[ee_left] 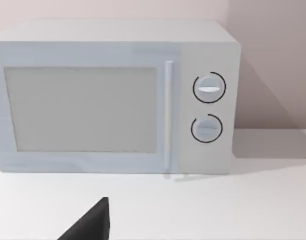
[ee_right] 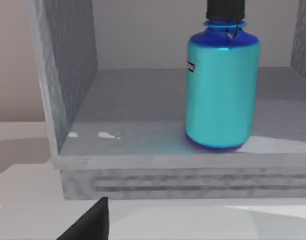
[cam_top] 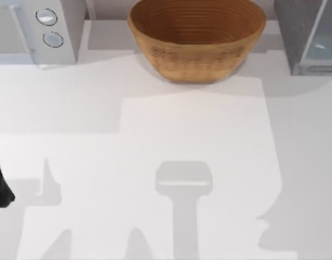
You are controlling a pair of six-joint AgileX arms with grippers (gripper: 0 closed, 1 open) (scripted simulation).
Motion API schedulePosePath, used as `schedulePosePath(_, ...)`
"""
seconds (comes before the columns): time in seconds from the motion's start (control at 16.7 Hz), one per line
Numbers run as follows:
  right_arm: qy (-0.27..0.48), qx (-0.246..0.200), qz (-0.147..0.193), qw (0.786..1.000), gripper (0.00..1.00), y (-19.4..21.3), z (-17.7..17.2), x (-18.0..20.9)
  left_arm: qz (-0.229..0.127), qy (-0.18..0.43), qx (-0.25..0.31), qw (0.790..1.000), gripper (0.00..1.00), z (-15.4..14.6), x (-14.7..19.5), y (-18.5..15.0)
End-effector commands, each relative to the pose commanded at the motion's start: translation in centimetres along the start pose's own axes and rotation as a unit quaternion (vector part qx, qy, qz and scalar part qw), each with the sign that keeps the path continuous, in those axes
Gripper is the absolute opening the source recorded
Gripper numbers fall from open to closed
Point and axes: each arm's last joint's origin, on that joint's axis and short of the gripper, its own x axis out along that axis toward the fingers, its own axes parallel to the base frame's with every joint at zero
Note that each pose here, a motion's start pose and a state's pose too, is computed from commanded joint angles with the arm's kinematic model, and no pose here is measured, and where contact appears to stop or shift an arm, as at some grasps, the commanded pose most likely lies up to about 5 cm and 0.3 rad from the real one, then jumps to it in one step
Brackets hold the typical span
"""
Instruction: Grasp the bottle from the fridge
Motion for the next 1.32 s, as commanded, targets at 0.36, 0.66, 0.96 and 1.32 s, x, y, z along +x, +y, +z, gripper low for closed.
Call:
schedulePosePath(0.36,-0.016,-0.005,0.002,1.0,1.0,-2.8,-2.5,1.2,0.0,0.0,0.0,1.0,1.0,0.0,0.0,0.0)
schedulePosePath(0.66,-0.022,-0.009,0.003,1.0,1.0,-3.3,-2.9,1.4,0.0,0.0,0.0,1.0,1.0,0.0,0.0,0.0)
schedulePosePath(0.96,-0.018,-0.008,0.003,1.0,1.0,-3.4,-3.1,2.3,0.0,0.0,0.0,1.0,1.0,0.0,0.0,0.0)
schedulePosePath(1.32,-0.03,-0.014,-0.002,0.999,1.0,-4.5,-2.8,11.1,0.0,0.0,0.0,1.0,1.0,0.0,0.0,0.0)
